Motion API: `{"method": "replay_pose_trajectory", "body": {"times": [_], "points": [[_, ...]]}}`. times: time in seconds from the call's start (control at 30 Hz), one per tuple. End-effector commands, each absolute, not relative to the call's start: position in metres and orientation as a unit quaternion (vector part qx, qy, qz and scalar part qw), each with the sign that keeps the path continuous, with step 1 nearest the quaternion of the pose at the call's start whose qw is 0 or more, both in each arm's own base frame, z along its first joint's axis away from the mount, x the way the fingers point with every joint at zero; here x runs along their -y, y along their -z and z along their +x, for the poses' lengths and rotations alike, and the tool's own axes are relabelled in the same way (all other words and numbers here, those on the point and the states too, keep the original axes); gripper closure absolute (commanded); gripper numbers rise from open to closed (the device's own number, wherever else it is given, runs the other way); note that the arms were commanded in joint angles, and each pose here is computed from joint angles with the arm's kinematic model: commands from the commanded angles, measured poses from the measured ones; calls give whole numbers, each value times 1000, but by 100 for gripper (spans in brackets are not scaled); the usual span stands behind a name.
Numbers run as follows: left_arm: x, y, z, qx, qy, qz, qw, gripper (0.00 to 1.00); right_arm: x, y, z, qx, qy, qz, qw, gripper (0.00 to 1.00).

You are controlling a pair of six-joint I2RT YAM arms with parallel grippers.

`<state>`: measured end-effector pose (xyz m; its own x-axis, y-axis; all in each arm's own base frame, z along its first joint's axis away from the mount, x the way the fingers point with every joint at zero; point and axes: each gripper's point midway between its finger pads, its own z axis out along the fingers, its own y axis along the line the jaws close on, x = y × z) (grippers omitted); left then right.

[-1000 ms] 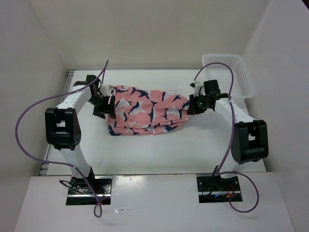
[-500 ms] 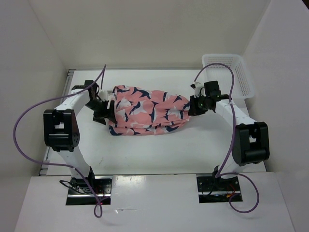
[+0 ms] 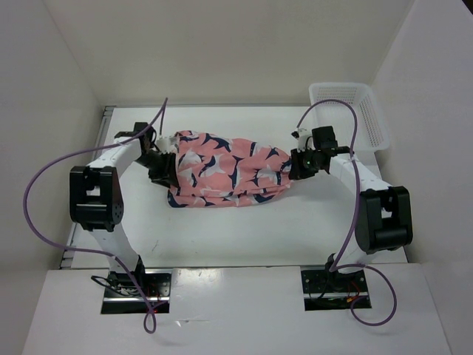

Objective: Fold and stack the shorts
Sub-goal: Fold the shorts

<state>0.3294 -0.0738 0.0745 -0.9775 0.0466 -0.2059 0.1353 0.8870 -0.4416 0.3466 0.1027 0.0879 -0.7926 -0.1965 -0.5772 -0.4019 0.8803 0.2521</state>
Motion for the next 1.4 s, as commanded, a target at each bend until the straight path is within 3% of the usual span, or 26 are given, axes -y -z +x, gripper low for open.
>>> {"method": "replay_pose_trajectory", "body": {"times": [0.0,0.07,0.1,0.2,0.23,0.43,0.53,0.67,0.83,0.97,1.2,1.3,1.33,1.37], "points": [[82,-54,325,-967,235,59,75,56,-101,-100,353,-919,-180,-167,309,100],[82,-44,323,-969,235,55,59,67,-101,-100,353,-919,-180,-167,309,100],[82,-47,327,-968,235,56,64,80,-101,-100,353,-919,-180,-167,309,100],[82,-53,335,-967,234,59,78,98,-101,-100,353,-919,-180,-167,309,100],[82,-62,339,-966,234,63,93,100,-101,-100,353,-919,-180,-167,309,100],[77,-132,354,-949,274,52,149,100,-95,-87,341,-925,-168,-171,295,100],[84,-162,342,-936,319,45,142,100,-95,-87,340,-923,-166,-177,300,100],[96,-173,304,-931,359,17,63,100,-95,-84,337,-924,-166,-176,295,100],[87,-123,255,-943,326,-28,-69,100,-95,-91,343,-921,-165,-178,305,100],[73,-75,248,-959,272,-19,-76,100,-95,-88,345,-923,-166,-177,300,100],[63,-51,258,-970,233,-7,-65,96,-95,-100,355,-918,-160,-178,317,100],[55,-39,253,-976,202,0,-75,88,-94,-106,361,-915,-154,-182,326,100],[56,-35,252,-978,192,8,-75,81,-94,-106,361,-915,-154,-182,326,100],[55,-31,250,-981,178,17,-77,66,-94,-110,364,-912,-152,-187,332,100]]}}
